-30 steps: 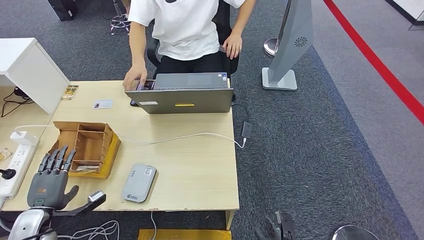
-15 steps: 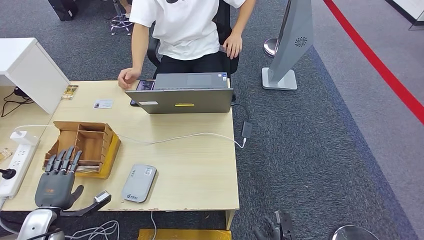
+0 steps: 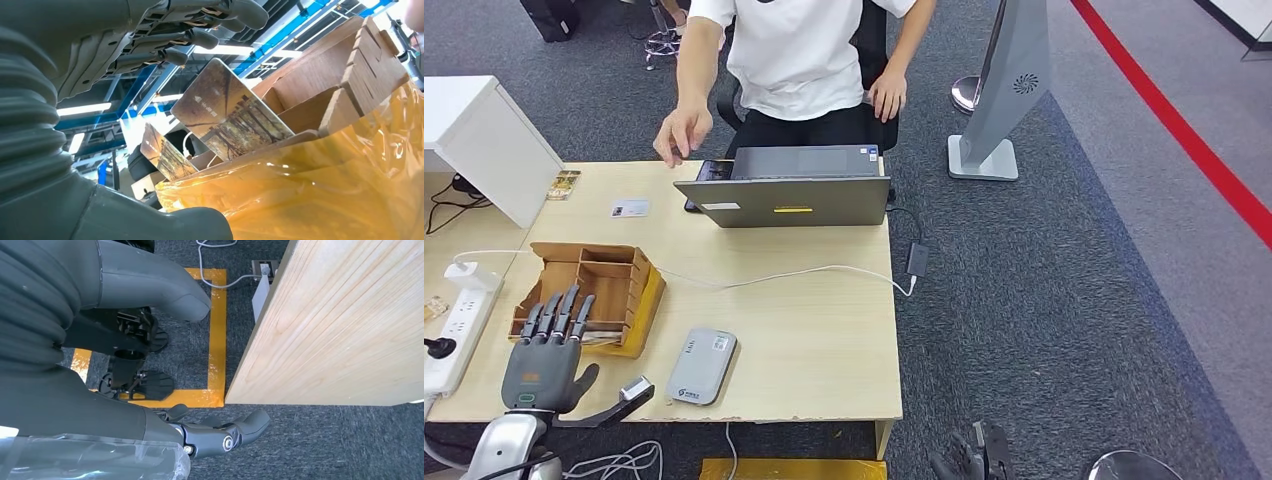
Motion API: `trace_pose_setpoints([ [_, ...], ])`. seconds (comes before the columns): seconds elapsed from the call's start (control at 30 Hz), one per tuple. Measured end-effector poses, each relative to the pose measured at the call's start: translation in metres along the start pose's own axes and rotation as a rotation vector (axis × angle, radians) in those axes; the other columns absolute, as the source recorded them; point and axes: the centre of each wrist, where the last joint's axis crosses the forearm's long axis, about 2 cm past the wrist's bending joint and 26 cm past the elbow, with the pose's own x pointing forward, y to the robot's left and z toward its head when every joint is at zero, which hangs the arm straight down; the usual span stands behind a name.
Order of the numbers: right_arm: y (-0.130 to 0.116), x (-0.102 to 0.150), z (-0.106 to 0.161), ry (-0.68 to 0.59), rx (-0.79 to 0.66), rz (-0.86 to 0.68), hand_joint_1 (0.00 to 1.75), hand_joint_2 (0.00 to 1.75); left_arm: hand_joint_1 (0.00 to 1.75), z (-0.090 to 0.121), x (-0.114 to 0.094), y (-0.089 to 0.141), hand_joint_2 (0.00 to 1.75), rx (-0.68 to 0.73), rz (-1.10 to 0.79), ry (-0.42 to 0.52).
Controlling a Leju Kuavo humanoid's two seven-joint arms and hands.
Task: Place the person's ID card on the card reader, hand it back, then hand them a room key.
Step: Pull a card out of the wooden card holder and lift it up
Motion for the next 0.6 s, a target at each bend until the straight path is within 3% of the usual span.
trace_pose_setpoints([
  [0.07, 0.0000, 0.0000, 0.0000, -0.001, 0.000, -0.001, 0.00, 1.75, 1.75, -0.0004, 0.0011, 0.0004, 1.75, 0.001, -0.002, -0.001],
  [0.6, -0.0001, 0.0000, 0.0000, -0.005, -0.002, -0.003, 0.00, 1.75, 1.75, -0.0008, 0.0022, 0.0008, 1.75, -0.004, 0.007, 0.004],
])
